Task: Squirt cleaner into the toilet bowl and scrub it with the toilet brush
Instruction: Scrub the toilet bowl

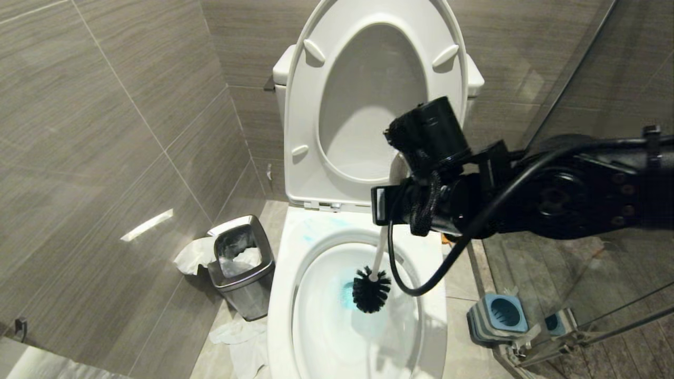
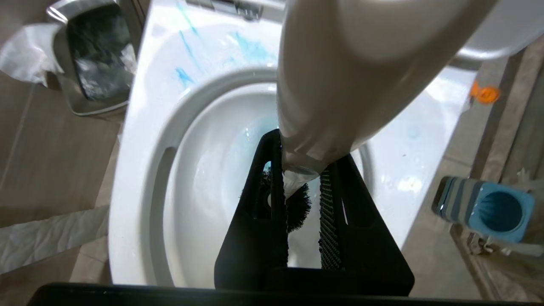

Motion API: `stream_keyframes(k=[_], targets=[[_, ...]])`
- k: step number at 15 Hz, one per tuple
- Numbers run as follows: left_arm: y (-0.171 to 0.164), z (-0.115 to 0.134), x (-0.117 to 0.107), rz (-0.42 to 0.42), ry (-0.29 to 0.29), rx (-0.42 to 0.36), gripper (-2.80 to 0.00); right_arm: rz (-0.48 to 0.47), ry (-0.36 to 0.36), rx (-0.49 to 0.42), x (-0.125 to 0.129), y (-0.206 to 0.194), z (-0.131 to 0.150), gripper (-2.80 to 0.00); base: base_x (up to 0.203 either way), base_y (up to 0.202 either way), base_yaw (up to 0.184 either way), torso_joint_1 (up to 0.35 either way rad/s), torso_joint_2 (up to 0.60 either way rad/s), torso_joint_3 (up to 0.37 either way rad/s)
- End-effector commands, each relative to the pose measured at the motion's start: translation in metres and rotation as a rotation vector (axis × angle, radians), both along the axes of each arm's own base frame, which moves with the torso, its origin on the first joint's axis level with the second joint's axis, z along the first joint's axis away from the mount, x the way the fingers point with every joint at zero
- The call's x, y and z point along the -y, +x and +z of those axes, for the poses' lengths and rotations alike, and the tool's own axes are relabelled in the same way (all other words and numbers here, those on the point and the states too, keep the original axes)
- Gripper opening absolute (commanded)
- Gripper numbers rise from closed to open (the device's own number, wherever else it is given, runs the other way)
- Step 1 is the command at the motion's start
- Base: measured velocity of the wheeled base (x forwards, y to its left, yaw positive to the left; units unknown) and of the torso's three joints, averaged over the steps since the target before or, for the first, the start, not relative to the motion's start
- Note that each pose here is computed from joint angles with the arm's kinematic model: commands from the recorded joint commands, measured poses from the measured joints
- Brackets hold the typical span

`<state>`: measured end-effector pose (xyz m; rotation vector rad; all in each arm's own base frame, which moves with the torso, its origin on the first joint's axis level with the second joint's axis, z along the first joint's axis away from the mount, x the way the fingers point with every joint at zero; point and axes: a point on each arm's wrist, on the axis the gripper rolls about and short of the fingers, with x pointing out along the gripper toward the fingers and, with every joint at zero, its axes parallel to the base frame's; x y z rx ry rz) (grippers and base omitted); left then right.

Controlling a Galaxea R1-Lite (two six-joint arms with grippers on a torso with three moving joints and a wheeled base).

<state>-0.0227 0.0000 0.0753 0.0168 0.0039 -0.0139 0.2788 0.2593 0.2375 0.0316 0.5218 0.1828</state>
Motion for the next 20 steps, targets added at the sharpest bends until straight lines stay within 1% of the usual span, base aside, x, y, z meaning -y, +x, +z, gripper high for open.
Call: stream_keyframes(k=[1,4,7,9,12,14,15,16,18,20], targets=[[0.000,0.000,0.000,-0.001,0.000,0.001,-2.80,-0.007,-0.054,-0.069,-0.016,0.019,-0.041,-2.80,0.000,0.000,0.000,0.000,0.00,0.000],[0.000,0.000,0.000,0.000,0.000,0.001,-2.80,-0.021,-0.057,-0.066,-0.026,0.040,-0.069,-2.80,0.000,0.000,0.000,0.000,0.00,0.000],[0.000,0.000,0.000,0.000,0.000,0.001,-2.80,-0.042,-0.054,-0.058,-0.032,0.058,-0.085,-2.80,0.000,0.000,0.000,0.000,0.00,0.000],[0.000,0.000,0.000,0.000,0.002,0.003,-2.80,-0.051,-0.064,-0.059,-0.040,0.067,-0.105,-2.80,0.000,0.000,0.000,0.000,0.00,0.000],[0.000,0.000,0.000,0.000,0.002,0.003,-2.80,-0.073,-0.082,-0.029,-0.051,0.080,-0.138,-2.80,0.000,0.000,0.000,0.000,0.00,0.000],[0.000,0.000,0.000,0.000,0.002,0.003,-2.80,-0.080,-0.103,-0.016,-0.055,0.085,-0.152,-2.80,0.000,0.000,0.000,0.000,0.00,0.000],[0.000,0.000,0.000,-0.001,0.002,0.003,-2.80,-0.070,-0.110,0.003,-0.056,0.086,-0.148,-2.80,0.000,0.000,0.000,0.000,0.00,0.000],[0.000,0.000,0.000,-0.002,0.002,0.003,-2.80,-0.064,-0.101,0.023,-0.056,0.084,-0.137,-2.80,0.000,0.000,0.000,0.000,0.00,0.000],[0.000,0.000,0.000,-0.003,0.000,0.001,-2.80,-0.044,-0.067,0.078,-0.050,0.072,-0.096,-2.80,0.000,0.000,0.000,0.000,0.00,0.000],[0.000,0.000,0.000,-0.002,0.000,0.001,-2.80,-0.026,-0.036,0.136,-0.038,0.055,-0.052,-2.80,0.000,0.000,0.000,0.000,0.00,0.000]])
